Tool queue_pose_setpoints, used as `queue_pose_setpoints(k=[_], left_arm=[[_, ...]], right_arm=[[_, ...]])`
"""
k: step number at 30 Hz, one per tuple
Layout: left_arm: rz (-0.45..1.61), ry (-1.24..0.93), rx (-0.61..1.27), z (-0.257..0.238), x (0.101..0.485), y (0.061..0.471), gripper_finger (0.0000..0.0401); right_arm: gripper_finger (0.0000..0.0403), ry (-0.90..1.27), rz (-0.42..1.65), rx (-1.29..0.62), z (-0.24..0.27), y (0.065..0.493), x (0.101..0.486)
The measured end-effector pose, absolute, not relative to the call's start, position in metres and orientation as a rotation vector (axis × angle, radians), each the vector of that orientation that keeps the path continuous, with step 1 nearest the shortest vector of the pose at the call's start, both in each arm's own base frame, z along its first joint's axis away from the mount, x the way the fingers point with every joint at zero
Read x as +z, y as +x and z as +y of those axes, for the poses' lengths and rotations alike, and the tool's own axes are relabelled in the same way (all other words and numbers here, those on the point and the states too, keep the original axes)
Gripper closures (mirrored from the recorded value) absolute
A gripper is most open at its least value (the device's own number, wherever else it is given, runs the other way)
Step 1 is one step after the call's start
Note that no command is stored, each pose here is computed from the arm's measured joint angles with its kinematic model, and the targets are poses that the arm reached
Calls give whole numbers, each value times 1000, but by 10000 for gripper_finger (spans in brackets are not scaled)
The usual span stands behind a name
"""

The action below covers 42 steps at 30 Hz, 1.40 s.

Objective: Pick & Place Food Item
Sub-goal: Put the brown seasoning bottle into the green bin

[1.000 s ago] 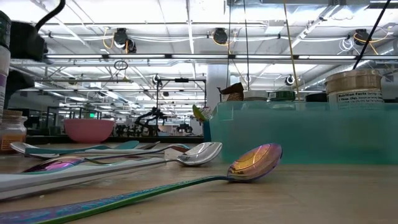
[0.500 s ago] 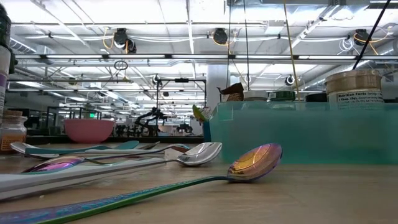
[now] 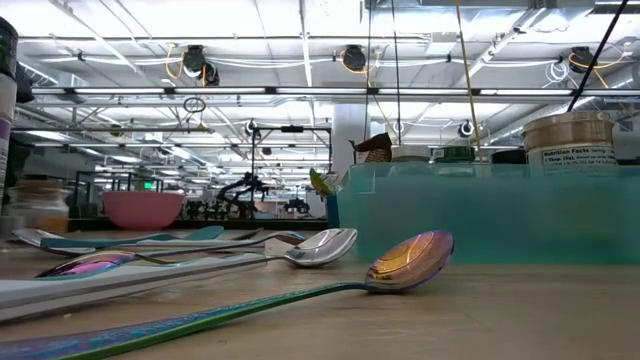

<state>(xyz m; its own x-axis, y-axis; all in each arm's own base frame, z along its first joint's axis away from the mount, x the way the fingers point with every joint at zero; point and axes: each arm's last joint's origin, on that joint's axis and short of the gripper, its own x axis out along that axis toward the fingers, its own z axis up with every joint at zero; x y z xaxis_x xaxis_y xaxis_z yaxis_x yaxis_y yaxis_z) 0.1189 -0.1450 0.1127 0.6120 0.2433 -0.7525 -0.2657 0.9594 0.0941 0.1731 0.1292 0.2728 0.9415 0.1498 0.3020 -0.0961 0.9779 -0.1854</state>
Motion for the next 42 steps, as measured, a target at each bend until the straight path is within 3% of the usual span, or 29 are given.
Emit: queue_pose_setpoints(k=[13,23,26,32,42], left_arm=[[814,-45,292,-144,115,131,107],[800,-158,262,-131,96,127,109],[783,-112,240,-132,96,126,130],[740,-4,181,-135,98,131,213],[725,-75,193,-136,111,138,213]], right_arm=[[94,-169,-320,126,129,173,273],[94,-170,-319,126,129,173,273],[94,-170,-320,126,129,173,273],[94,-172,-317,127,129,173,272],[94,-173,-314,128,130,173,272]])
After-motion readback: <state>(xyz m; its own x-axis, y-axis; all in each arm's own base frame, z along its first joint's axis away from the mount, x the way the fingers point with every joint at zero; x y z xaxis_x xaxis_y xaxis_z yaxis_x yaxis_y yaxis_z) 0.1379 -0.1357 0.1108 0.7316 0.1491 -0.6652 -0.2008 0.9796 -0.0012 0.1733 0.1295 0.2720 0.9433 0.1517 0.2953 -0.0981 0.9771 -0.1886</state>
